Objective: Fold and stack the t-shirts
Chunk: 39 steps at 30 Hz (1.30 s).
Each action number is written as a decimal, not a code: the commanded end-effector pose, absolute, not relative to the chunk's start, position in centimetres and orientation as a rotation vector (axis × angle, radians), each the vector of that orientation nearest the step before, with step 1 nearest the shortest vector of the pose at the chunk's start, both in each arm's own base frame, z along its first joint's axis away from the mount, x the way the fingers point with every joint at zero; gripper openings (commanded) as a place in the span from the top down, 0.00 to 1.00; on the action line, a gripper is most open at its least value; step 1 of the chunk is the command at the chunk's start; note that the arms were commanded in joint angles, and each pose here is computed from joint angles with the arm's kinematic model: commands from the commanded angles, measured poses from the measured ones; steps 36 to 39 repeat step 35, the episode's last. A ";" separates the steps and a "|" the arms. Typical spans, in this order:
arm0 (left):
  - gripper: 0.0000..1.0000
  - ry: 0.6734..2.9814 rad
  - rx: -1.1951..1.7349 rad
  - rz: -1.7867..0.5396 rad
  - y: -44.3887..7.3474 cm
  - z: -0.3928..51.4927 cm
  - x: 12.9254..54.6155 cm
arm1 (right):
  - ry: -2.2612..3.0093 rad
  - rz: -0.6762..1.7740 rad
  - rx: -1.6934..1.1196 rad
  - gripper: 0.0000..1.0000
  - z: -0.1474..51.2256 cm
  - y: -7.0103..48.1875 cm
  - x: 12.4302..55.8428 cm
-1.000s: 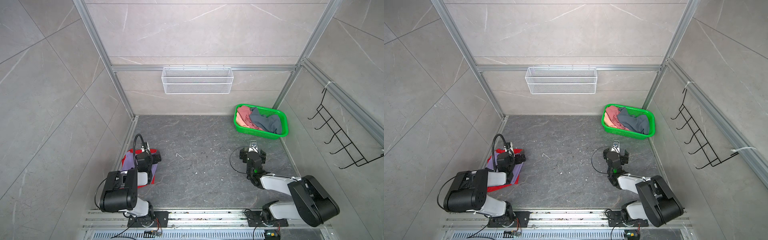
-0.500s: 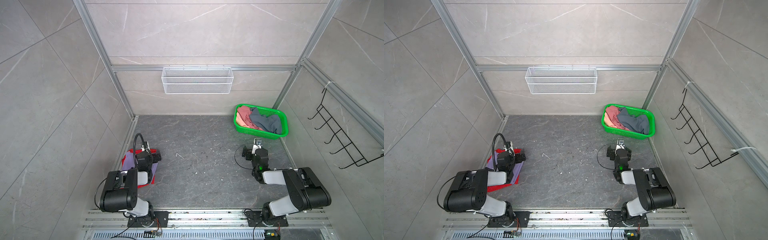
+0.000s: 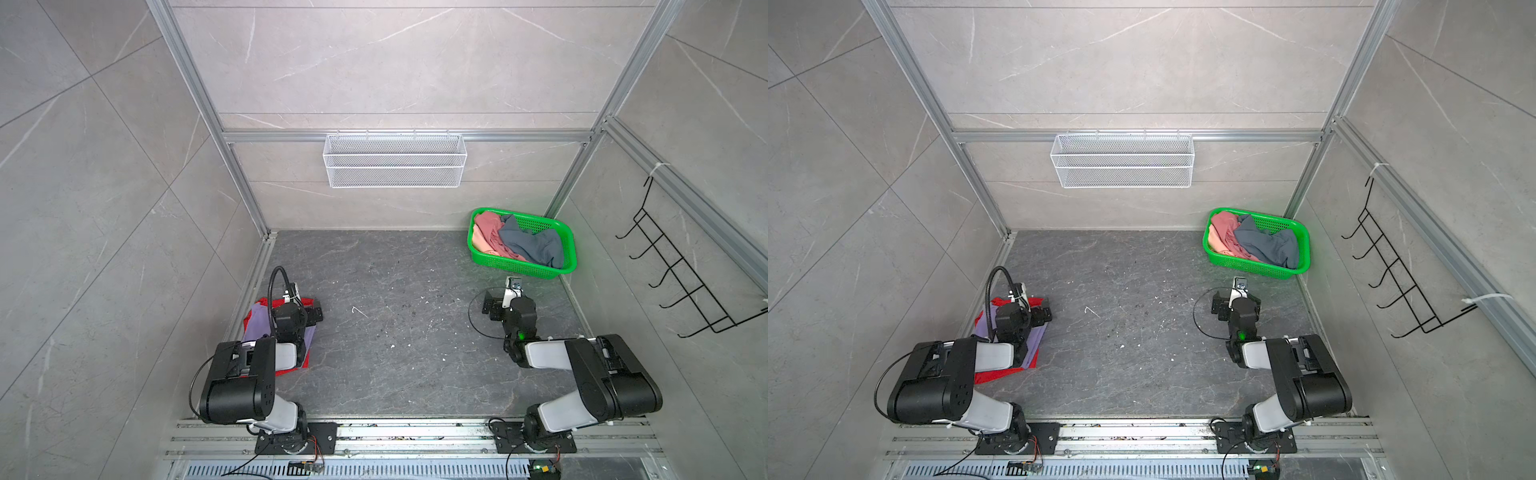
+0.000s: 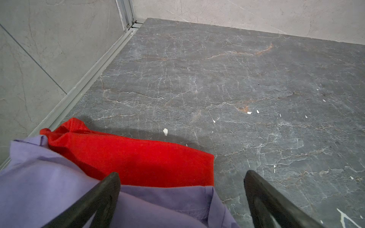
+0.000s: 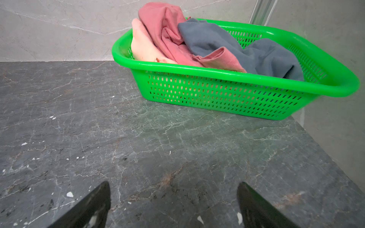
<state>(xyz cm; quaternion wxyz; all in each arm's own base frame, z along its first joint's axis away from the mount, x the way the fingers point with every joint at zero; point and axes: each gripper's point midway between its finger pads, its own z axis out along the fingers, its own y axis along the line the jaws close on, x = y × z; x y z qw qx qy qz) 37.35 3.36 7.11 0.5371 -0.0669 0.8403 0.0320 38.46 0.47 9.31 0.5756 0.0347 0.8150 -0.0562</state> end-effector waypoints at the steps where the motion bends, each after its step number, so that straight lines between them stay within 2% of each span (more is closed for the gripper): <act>1: 0.00 1.956 -0.151 0.104 3.7 8.5 38.4 | 1.900 -0.125 0.089 0.00 9.4 0.4 38.5; 39: 0.00 1.952 -0.154 0.105 3.7 8.6 38.3 | 1.901 -0.122 0.080 0.00 9.5 0.6 38.5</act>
